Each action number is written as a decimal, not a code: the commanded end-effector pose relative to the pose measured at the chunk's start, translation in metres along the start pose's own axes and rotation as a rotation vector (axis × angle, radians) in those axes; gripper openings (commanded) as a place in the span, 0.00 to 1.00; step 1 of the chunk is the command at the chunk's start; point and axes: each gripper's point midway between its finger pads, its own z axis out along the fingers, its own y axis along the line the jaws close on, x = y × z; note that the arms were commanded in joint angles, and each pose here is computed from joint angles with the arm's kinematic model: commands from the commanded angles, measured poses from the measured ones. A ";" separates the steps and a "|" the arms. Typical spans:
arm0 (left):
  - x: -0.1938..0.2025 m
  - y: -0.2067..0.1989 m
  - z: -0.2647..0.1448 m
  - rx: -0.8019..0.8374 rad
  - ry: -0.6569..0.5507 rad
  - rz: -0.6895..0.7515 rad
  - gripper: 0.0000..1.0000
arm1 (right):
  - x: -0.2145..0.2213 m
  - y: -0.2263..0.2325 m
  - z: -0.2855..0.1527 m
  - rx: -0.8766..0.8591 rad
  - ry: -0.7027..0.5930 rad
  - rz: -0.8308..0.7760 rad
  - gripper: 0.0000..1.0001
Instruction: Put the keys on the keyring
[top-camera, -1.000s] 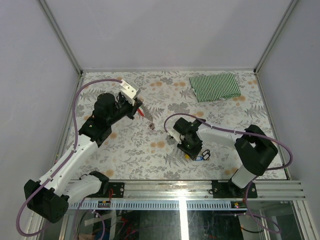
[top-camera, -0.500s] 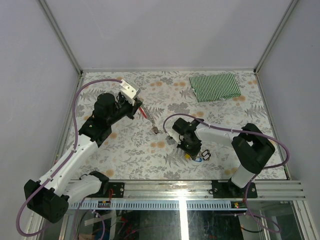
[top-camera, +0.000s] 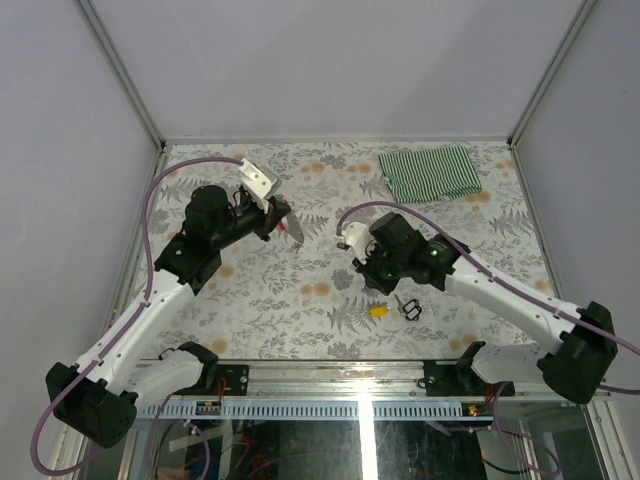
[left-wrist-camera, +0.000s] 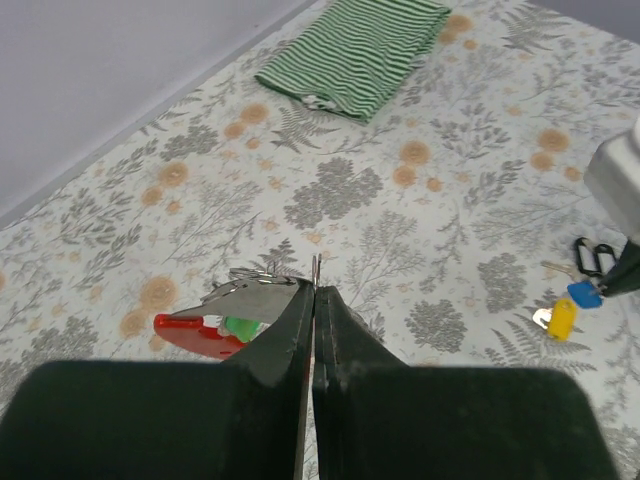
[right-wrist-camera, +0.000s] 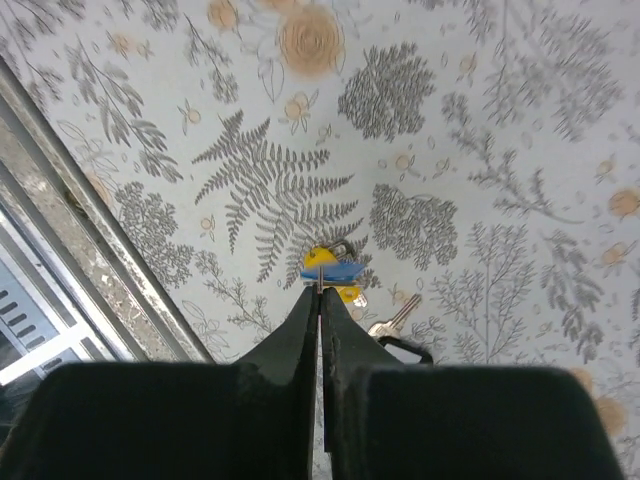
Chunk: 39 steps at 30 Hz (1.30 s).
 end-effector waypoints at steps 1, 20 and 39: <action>-0.048 -0.019 -0.007 0.117 -0.084 0.031 0.00 | -0.059 0.004 -0.036 0.007 -0.278 -0.112 0.00; -0.098 -0.077 -0.019 0.194 -0.260 0.121 0.00 | -0.169 0.028 -0.182 0.056 -1.027 -0.296 0.00; -0.135 -0.107 -0.038 0.114 -0.379 0.288 0.00 | -0.187 0.059 -0.188 -0.149 -1.056 -0.289 0.00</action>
